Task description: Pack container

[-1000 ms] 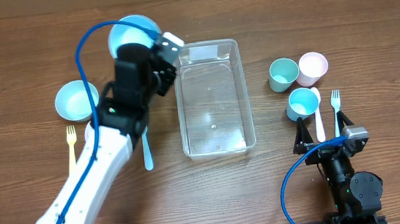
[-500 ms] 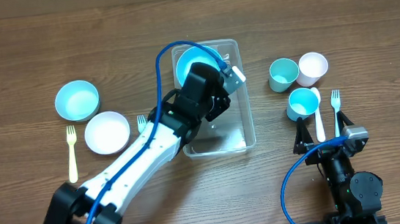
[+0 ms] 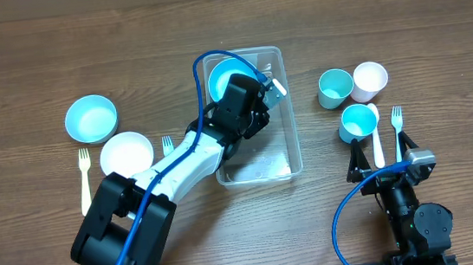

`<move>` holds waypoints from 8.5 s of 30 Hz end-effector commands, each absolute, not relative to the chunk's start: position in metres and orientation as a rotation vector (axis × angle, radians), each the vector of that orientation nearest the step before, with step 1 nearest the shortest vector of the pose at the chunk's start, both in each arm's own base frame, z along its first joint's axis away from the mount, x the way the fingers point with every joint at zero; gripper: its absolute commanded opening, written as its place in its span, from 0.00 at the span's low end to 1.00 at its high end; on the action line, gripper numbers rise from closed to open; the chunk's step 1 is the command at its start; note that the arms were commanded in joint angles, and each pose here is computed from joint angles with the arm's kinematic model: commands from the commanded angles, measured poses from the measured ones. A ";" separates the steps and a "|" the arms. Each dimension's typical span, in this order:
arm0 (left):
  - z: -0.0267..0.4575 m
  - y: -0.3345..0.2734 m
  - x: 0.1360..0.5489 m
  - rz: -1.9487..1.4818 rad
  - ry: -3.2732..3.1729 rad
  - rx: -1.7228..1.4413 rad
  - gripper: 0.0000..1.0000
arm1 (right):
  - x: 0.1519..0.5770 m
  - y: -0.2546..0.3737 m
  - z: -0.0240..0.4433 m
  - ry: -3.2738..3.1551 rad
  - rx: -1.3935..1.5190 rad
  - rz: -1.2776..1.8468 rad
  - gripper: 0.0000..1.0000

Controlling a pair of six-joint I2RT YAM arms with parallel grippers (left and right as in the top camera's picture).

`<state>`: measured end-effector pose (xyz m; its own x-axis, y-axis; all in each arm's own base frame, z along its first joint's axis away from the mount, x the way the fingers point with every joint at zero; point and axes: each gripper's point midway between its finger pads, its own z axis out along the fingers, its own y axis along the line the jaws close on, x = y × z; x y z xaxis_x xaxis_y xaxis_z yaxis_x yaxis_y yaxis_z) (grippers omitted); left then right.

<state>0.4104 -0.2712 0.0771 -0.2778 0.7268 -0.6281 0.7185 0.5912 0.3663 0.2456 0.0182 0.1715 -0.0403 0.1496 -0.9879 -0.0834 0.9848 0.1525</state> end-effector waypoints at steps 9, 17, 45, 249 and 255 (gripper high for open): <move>0.090 -0.268 0.437 0.089 1.962 1.065 0.74 | 0.246 0.020 0.170 1.596 0.045 0.190 1.00; 0.256 -0.196 0.434 0.213 2.126 0.410 0.88 | 0.246 0.020 0.170 1.596 0.045 0.190 1.00; 0.052 -0.002 0.305 0.216 2.663 -0.571 0.90 | 0.246 0.020 0.170 1.596 0.045 0.190 1.00; 0.032 -0.038 0.251 0.048 2.416 -0.509 0.61 | 0.246 0.020 0.170 1.596 0.045 0.190 1.00; 0.023 -0.025 0.248 0.107 2.363 -0.528 0.75 | 0.246 0.020 0.170 1.596 0.045 0.190 1.00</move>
<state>0.2438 -0.0331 0.0189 -0.7128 -0.3274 -0.6202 -0.3621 0.9292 -0.0743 0.2457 0.0181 0.1714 -0.0405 0.1488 -0.9880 -0.0830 0.9849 0.1518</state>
